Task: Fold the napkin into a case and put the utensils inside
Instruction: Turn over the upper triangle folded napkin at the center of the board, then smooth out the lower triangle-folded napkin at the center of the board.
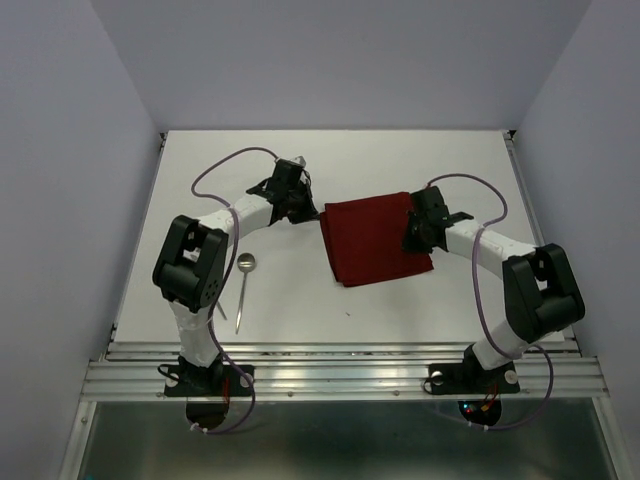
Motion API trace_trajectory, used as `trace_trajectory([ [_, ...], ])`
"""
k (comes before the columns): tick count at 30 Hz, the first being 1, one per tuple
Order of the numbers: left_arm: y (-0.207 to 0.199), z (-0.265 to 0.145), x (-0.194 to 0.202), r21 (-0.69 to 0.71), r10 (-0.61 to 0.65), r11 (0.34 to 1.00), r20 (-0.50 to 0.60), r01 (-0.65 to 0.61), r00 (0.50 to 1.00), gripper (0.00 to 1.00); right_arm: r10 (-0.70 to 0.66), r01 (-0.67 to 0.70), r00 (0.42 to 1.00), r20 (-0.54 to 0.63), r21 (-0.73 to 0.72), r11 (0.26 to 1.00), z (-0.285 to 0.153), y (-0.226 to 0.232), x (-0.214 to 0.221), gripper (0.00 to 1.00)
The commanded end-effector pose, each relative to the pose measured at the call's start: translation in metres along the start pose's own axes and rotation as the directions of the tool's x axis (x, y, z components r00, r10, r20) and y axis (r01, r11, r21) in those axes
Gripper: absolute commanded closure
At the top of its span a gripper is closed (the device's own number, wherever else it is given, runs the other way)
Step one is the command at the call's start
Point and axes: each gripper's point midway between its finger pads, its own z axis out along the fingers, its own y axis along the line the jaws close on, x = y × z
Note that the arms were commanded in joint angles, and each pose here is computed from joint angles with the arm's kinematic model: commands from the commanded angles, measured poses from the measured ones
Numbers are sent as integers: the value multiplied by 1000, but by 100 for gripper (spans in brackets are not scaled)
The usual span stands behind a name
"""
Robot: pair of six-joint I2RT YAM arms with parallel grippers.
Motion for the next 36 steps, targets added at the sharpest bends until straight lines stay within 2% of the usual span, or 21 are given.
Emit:
trace_trajectory([
  [1, -21, 6, -23, 44, 5, 999, 36, -7, 999, 100, 19, -19, 1000, 17, -28, 999, -4, -2, 8, 99],
  [8, -2, 41, -2, 1, -9, 1000, -40, 9, 999, 100, 31, -30, 999, -18, 23, 999, -3, -25, 38, 99],
  [16, 0, 59, 29, 1, 10, 1000, -109, -10, 994, 100, 16, -12, 999, -43, 73, 997, 0, -42, 55, 99],
  [22, -9, 57, 44, 13, 34, 999, -129, -32, 991, 100, 7, -4, 1000, -24, 98, 995, -11, -49, 54, 99],
  [27, -16, 48, 71, 23, 63, 998, -167, -60, 984, 100, -11, 16, 999, -30, 152, 988, -20, -63, 58, 99],
  [31, -15, 36, 88, 16, 76, 997, -184, -74, 980, 100, -11, 11, 1000, 5, 123, 992, -38, -54, 43, 99],
  [36, -12, 20, 83, -11, 83, 996, -153, -86, 985, 100, -11, 11, 999, 48, 1, 1000, -57, -24, 19, 87],
])
